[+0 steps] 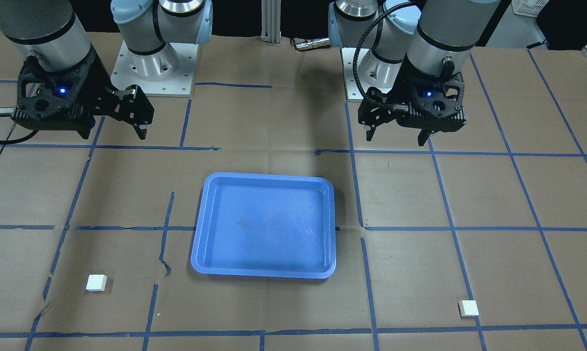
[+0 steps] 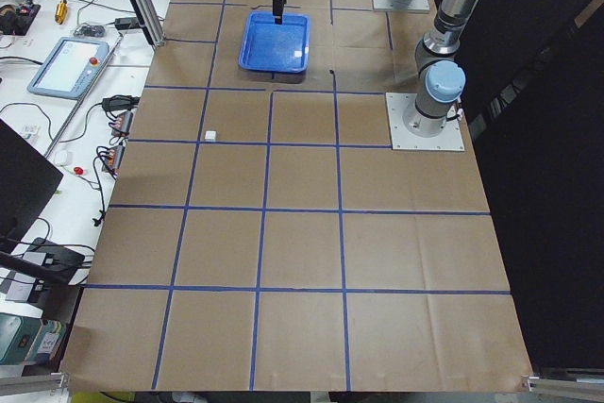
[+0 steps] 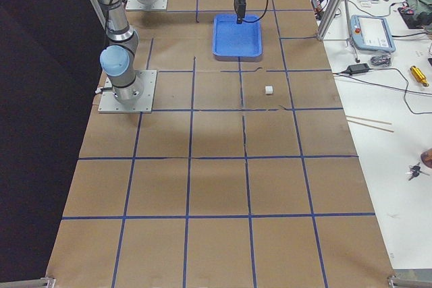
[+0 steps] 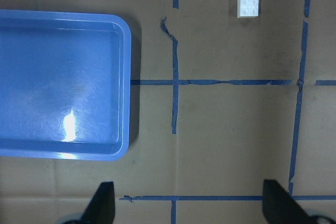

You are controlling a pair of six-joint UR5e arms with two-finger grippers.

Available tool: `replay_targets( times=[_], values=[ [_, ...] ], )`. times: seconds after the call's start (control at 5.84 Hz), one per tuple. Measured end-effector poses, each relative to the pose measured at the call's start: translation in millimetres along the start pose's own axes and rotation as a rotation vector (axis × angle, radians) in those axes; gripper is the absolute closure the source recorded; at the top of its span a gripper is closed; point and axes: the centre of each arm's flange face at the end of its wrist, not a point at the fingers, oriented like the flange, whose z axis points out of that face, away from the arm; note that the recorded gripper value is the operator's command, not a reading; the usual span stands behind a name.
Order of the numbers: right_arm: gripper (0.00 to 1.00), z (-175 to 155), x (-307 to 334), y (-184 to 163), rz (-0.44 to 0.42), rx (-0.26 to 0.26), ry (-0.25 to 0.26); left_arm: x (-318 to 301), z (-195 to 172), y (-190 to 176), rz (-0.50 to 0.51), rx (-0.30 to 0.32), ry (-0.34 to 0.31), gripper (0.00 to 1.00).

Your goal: Assemble white blocks and place on blue tray

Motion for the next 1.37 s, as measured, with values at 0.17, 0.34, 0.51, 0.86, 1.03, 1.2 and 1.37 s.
replay_targets(
  times=[0.17, 0.34, 0.51, 0.86, 1.03, 1.2, 1.37],
  values=[
    [0.0, -0.1, -0.2, 0.0, 0.0, 0.0, 0.0, -0.4, -0.3, -0.4, 0.001, 0.001, 0.0, 0.01],
    [0.0, -0.1, -0.3, 0.1, 0.0, 0.0, -0.001, -0.8, -1.6, -1.3, 0.001, 0.006, 0.002, 0.01],
    [0.0, 0.0, -0.3, 0.1, 0.001, -0.001, -0.001, -1.5, -5.4, -2.7, 0.002, 0.016, 0.003, 0.02],
    [0.0, -3.0, 0.8, 0.0, -0.007, 0.004, -0.002, -22.9, -9.2, -9.0, 0.061, 0.023, 0.002, 0.02],
    [0.0, -3.5, 0.2, 0.1, -0.013, 0.004, -0.001, -49.4, -0.9, -17.1, 0.157, 0.01, -0.001, 0.02],
    [0.0, -2.0, 0.4, -0.4, -0.043, 0.002, 0.0, -84.6, 10.4, -29.8, 0.275, 0.003, 0.0, 0.02],
    [0.0, -0.9, 1.5, -2.2, -0.165, 0.006, 0.003, -114.1, 26.8, -46.5, 0.413, 0.012, -0.004, 0.02]
  ],
)
